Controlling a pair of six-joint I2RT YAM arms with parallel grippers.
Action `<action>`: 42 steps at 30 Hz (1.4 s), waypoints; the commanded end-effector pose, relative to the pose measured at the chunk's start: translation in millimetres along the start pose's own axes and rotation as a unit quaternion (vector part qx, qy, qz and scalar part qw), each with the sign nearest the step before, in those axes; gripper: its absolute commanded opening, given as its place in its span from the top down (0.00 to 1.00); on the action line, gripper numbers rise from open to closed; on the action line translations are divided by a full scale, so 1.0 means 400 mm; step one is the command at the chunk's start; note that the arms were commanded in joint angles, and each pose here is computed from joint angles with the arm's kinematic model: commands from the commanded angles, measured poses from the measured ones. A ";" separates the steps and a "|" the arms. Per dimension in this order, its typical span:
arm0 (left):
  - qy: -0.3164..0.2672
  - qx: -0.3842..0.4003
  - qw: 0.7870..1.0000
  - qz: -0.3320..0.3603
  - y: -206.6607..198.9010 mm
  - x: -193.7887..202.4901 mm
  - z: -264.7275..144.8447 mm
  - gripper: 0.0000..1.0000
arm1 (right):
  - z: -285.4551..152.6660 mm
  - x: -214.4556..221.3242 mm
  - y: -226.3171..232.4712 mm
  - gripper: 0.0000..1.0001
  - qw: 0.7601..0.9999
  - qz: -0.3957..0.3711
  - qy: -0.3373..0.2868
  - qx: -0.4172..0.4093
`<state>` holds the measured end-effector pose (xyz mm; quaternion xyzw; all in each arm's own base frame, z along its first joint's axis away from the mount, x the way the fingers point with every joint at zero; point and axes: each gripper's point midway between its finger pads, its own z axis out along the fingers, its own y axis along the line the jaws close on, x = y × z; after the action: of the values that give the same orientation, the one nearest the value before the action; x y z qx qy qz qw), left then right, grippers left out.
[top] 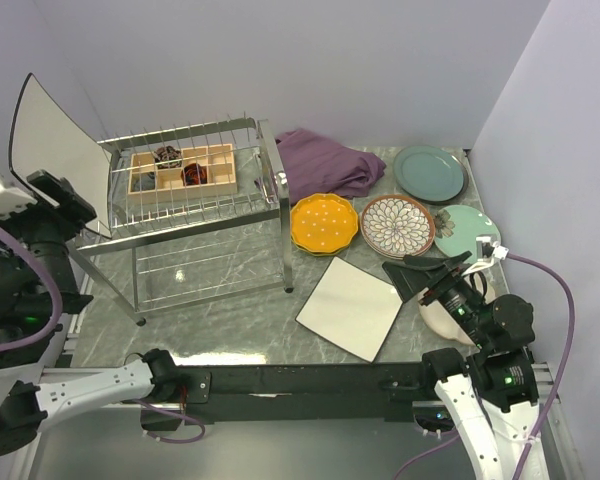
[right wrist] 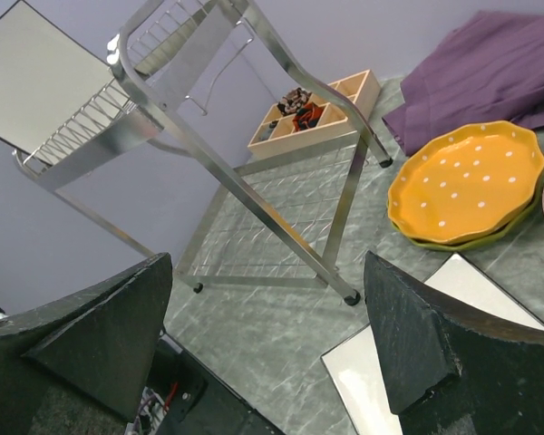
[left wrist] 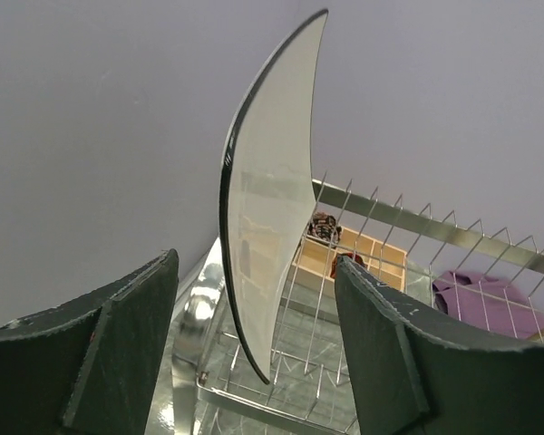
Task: Unload the plates from the dish rack
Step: Unload the plate from the dish rack.
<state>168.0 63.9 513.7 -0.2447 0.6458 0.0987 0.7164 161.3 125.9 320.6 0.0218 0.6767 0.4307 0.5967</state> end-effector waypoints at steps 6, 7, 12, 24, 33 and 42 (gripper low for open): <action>0.013 -0.020 1.000 -0.009 0.010 0.055 -0.004 0.32 | 0.002 -0.009 0.011 0.08 1.000 -0.015 -0.014 -0.018; 0.012 -0.018 1.000 -0.001 0.010 0.057 -0.004 0.33 | 0.001 -0.008 0.010 0.08 1.000 -0.016 -0.014 -0.018; 0.021 -0.037 0.998 0.049 -0.001 0.077 -0.006 0.24 | -0.003 -0.011 0.003 0.08 0.999 -0.021 -0.022 -0.010; 0.001 -0.059 0.997 0.043 0.001 -0.062 0.009 0.11 | -0.014 -0.017 0.010 0.07 0.999 -0.026 -0.025 -0.010; -0.048 -0.151 0.981 0.109 0.006 -0.173 0.048 0.00 | -0.018 -0.019 0.000 0.07 0.999 -0.033 -0.031 0.001; -0.025 -0.152 0.983 0.096 0.026 -0.093 0.039 0.04 | -0.020 -0.018 -0.002 0.07 0.999 -0.037 -0.034 -0.001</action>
<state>184.9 75.8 559.7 -0.2641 0.6271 0.2781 0.6780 161.1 118.3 315.8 0.0231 0.6708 0.4102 0.6175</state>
